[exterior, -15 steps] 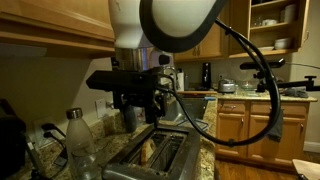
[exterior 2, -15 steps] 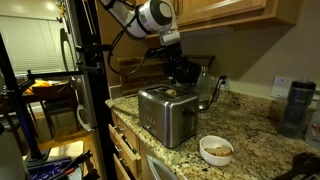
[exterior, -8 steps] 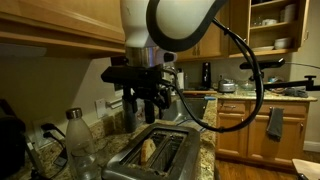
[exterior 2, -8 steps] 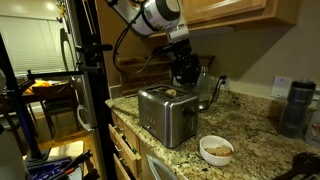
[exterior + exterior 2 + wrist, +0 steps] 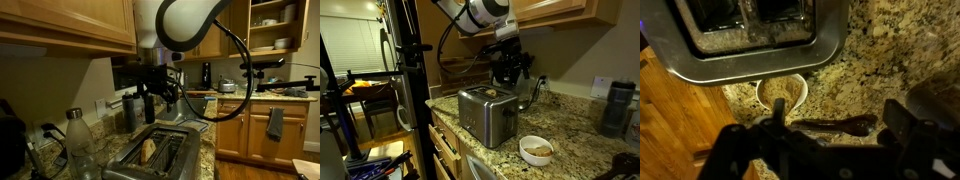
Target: Put two slices of bread into the toaster.
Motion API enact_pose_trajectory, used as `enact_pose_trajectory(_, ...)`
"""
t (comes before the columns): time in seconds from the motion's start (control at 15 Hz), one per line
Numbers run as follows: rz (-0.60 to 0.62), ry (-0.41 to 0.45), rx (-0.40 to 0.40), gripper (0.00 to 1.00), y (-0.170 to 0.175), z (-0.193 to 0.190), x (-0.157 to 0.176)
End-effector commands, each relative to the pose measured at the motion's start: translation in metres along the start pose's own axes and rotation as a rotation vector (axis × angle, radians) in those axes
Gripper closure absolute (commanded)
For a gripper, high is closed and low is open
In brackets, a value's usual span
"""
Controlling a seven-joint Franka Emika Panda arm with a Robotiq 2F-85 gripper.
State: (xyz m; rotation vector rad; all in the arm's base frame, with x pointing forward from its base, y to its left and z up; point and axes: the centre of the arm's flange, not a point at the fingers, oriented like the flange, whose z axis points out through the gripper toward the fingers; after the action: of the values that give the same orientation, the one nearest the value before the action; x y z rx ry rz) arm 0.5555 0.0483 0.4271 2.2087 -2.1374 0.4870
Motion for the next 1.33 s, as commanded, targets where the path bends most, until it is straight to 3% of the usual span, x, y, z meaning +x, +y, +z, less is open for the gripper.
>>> enact_pose_trajectory(0.0,0.097,0.025,-0.015,0.0,0.026,0.0,0.026)
enact_pose_trajectory(0.47,0.11,0.017,-0.049,0.0,0.047,0.022,0.071)
enact_pose_trajectory(1.27,-0.176,-0.029,-0.045,0.0,0.07,0.036,0.139)
